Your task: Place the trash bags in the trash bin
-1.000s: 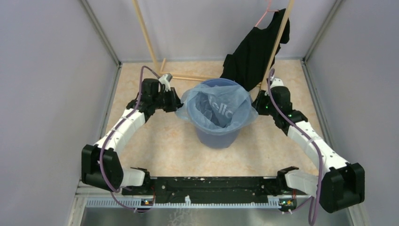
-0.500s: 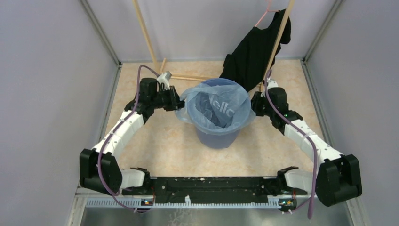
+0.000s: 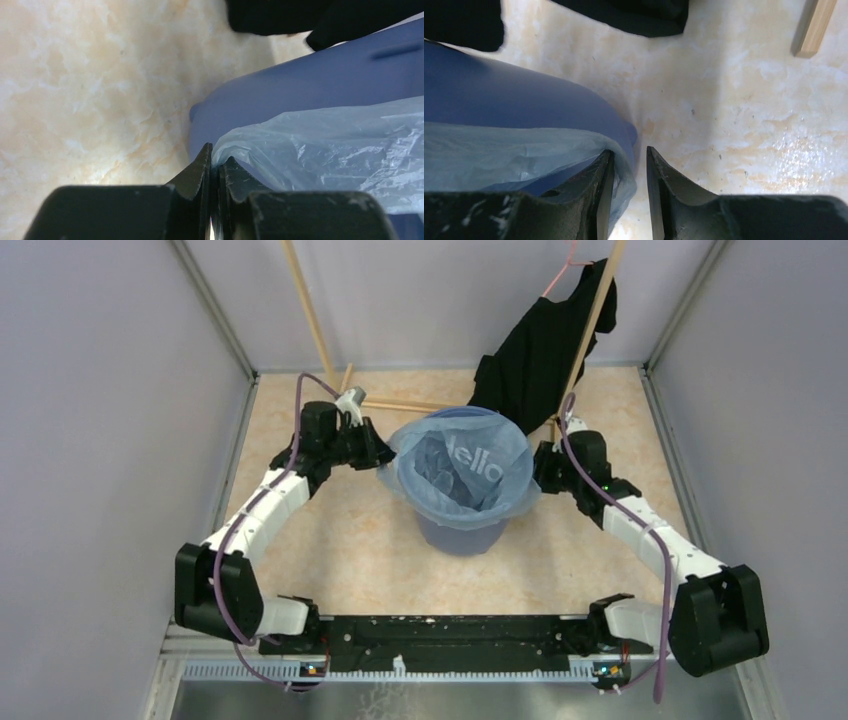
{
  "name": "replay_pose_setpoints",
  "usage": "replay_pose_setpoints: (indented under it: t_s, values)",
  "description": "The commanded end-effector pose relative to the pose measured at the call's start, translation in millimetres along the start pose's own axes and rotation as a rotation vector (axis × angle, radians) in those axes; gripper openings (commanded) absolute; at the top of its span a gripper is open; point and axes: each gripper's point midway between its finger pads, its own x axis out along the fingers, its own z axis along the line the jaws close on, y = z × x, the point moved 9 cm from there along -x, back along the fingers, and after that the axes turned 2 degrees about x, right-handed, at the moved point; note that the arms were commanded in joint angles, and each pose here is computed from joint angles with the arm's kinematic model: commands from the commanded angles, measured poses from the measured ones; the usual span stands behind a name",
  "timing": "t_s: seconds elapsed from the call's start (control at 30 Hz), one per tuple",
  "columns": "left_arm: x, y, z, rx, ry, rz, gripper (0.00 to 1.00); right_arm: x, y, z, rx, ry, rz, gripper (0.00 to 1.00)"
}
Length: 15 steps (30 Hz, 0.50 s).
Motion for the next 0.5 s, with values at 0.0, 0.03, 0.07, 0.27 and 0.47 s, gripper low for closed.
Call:
replay_pose_setpoints:
  t_s: [0.0,0.03,0.07,0.27,0.47]
  values:
    - [11.5,21.6,22.3,-0.033,-0.064,0.035,0.13,-23.9,-52.7,27.9,-0.045,-0.078,-0.148,0.31]
    - [12.7,26.4,25.4,-0.040,-0.070,0.046,0.13,-26.8,-57.8,31.5,-0.050,-0.089,-0.161,0.31]
    - [13.8,31.0,27.7,-0.049,-0.072,0.059,0.13,-29.0,-62.7,34.6,-0.055,-0.098,-0.175,0.31]
    - [7.7,27.1,19.5,-0.054,-0.038,0.054,0.13,-10.9,-56.7,26.7,-0.057,-0.072,-0.140,0.33]
    - [-5.3,-10.7,-10.6,0.001,0.057,-0.013,0.17,22.6,-19.2,-1.3,-0.022,-0.002,-0.040,0.31]
